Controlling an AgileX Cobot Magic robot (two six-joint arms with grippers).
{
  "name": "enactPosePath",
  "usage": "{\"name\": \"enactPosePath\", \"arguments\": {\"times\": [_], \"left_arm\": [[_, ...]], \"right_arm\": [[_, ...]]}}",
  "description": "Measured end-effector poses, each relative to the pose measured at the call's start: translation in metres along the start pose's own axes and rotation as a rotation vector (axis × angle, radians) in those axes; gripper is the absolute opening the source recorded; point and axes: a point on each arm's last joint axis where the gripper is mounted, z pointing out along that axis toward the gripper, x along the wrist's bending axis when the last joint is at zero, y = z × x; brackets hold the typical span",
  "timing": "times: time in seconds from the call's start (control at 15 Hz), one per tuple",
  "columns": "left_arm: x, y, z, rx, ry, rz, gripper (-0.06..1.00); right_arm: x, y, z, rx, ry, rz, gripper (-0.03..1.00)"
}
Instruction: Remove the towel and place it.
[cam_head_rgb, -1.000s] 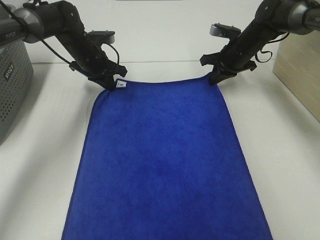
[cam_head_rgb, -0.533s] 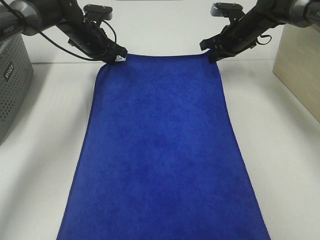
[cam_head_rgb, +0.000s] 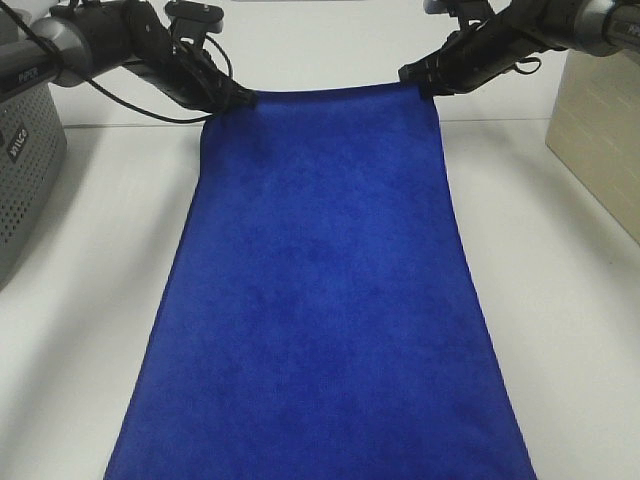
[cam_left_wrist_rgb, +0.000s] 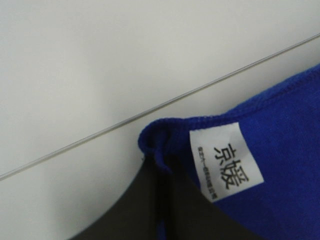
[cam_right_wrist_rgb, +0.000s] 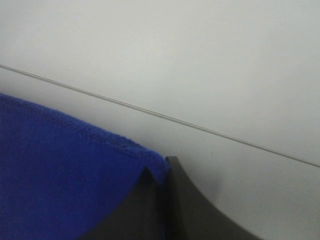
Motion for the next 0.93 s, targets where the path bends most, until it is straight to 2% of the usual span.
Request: {"name": "enactPosePath", "arguments": {"times": [0.2, 0.53, 0.93], "left_arm": [[0.002, -0.005, 0.007, -0.018, 0.016, 0.010, 0.01], [0.004, 0.001, 0.008, -0.088, 0.047, 0.033, 0.01], [0.006, 0.000, 0.009, -0.092, 0.069, 0.070, 0.01]], "right_arm": [[-0.004, -0.008, 0.012, -0.003, -0.010, 0.000, 0.02], [-0.004, -0.006, 0.019, -0.086, -0.008, -0.030, 0.02], [-0.005, -0.014, 0.033, -0.120, 0.021, -0.036, 0.02]]}}
